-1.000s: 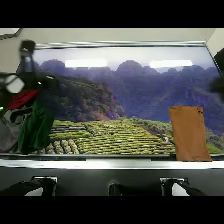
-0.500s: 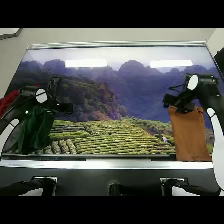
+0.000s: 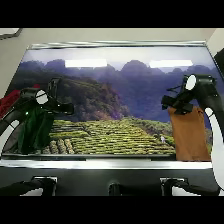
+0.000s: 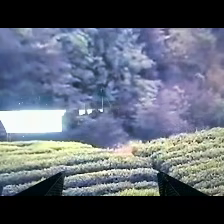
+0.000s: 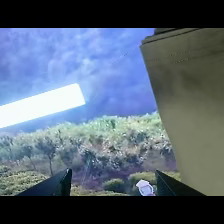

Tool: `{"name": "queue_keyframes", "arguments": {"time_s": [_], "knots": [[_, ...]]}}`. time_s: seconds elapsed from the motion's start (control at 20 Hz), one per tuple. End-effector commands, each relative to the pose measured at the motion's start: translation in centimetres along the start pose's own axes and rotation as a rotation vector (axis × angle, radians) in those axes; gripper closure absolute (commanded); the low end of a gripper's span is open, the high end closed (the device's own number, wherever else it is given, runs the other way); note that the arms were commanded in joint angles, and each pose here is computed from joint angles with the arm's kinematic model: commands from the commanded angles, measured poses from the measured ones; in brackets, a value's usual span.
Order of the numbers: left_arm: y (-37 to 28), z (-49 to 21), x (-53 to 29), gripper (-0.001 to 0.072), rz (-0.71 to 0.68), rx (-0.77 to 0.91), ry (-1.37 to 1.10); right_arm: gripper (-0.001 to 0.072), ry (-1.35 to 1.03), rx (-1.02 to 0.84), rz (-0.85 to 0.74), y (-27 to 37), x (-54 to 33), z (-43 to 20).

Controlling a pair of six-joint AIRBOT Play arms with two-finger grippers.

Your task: Fold the shirts.

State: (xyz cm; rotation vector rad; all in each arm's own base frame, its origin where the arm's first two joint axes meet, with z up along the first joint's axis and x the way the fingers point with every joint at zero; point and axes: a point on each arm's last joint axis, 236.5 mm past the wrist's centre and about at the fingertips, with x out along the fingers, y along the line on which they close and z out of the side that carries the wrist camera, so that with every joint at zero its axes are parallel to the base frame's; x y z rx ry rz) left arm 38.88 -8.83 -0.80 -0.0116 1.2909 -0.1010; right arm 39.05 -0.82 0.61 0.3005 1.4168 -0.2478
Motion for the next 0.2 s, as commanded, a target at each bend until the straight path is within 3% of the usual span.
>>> {"name": "queue_keyframes", "arguments": {"time_s": [0.0, 0.15], "knots": [[-0.01, 0.03, -0.01, -0.0013, -0.001, -0.002, -0.001, 0.0084, 0.0, 0.0, 0.0, 0.03, -0.01, 0.0], [-0.02, 0.02, 0.0, -0.0013, -0.001, -0.001, -0.001, 0.0084, 0.0, 0.0, 0.001, 0.03, -0.01, 0.01]]}}
